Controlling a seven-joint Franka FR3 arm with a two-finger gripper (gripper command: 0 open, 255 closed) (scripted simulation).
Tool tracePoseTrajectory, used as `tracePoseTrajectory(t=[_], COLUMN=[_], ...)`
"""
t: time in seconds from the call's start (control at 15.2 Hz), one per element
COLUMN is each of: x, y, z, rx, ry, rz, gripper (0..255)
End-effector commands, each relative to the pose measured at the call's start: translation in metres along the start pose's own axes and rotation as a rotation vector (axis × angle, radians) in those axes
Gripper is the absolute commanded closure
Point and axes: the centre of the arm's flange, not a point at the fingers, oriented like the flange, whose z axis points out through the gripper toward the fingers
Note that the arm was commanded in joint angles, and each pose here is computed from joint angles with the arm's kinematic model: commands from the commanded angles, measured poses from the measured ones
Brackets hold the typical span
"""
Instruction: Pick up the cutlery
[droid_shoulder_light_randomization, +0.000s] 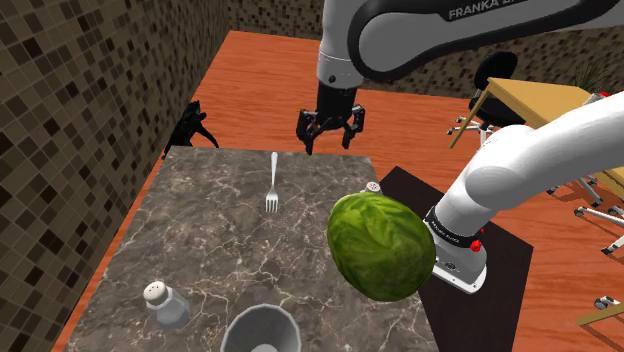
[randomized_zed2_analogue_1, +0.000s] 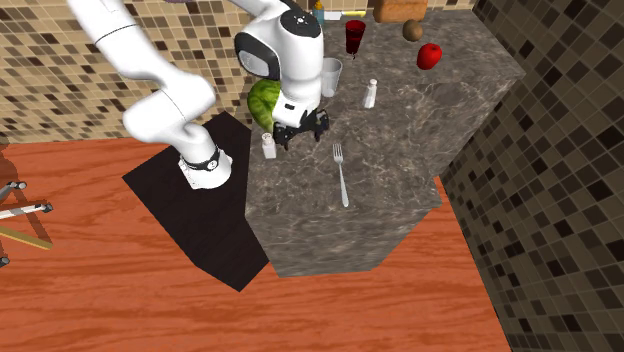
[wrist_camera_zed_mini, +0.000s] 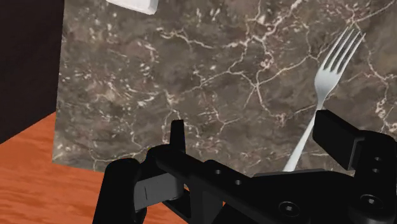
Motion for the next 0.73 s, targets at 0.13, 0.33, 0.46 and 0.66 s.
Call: tracePoseTrajectory(t=[0.13,0.33,0.46,0.66], x=[0.000,0.004,0.007,0.014], y=[-0.044,-0.076,-0.098,-0.126], z=[0.030,0.052,0.067,0.087], rx=[0.005,0.008,0.009,0.011], ry=[-0.006,-0.009,-0.012,-0.015], rz=[0.112,0.192,0.245,0.317], gripper=[0,0,0,0])
